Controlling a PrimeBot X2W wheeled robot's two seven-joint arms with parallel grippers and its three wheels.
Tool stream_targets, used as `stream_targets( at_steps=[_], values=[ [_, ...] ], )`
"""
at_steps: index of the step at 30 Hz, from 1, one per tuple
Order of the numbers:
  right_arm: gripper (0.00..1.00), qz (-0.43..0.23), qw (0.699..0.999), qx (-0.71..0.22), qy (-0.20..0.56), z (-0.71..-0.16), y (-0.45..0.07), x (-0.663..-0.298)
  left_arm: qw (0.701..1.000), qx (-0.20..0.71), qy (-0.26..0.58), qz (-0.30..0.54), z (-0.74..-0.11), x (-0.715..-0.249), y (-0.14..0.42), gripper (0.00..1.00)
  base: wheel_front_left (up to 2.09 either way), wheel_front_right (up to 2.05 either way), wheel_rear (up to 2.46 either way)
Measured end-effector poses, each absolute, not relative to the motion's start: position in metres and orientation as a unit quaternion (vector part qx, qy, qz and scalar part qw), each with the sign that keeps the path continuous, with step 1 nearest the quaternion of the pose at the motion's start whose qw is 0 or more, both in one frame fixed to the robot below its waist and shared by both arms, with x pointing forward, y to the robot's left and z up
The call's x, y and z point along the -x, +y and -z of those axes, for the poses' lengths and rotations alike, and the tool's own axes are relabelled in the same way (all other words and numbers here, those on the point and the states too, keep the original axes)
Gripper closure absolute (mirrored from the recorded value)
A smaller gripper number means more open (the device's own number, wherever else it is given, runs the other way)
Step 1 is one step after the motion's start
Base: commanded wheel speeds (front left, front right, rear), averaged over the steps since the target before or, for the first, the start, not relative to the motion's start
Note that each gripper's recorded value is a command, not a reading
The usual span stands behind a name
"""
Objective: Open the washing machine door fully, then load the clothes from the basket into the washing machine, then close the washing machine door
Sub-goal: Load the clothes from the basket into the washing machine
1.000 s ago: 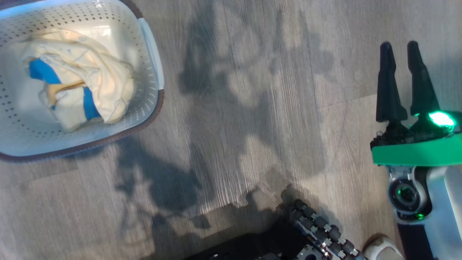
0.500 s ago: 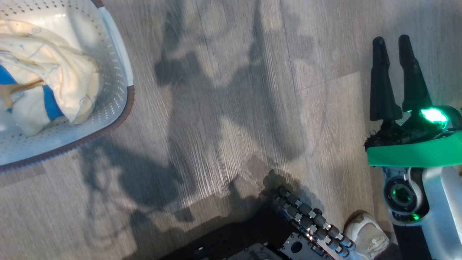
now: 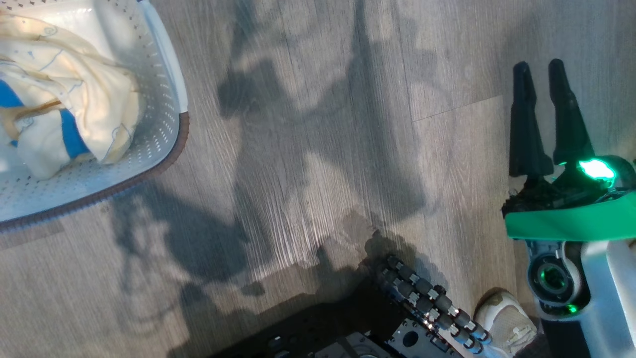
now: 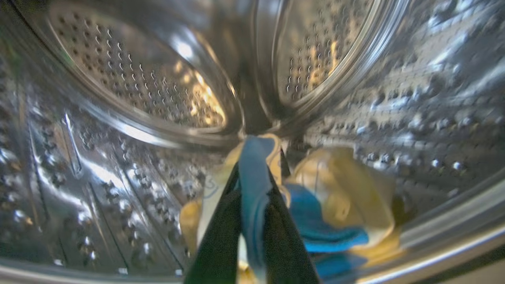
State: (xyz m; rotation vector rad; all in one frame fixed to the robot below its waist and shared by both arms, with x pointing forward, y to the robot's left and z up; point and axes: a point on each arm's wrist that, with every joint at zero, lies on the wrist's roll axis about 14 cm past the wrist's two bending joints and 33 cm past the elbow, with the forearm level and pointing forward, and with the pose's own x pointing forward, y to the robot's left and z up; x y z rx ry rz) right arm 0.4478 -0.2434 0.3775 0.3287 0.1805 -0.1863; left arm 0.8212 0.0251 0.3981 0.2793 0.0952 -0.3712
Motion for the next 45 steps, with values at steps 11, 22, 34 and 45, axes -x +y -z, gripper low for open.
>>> stream_targets(
  at_steps=[11,22,34,45],
  values=[
    [0.00,0.088,0.978,-0.167,0.089,-0.377,-0.240,-0.449,0.969,-0.137,0.098,0.181,-0.370,-0.819,0.029,0.00,0.00,0.00,0.00],
    [0.00,0.073,0.982,-0.161,0.073,-0.388,-0.236,-0.458,0.974,-0.111,0.062,0.188,-0.398,-0.816,0.023,0.00,0.00,0.00,0.00],
    [0.00,0.062,0.987,-0.142,0.039,-0.412,-0.236,-0.464,0.979,-0.056,0.043,0.192,-0.402,-0.756,0.024,0.00,0.00,0.00,0.00],
    [0.00,0.057,0.991,-0.121,0.016,-0.434,-0.235,-0.459,0.979,-0.006,0.002,0.203,-0.431,-0.666,0.031,0.00,0.00,0.00,0.00]
  ],
)
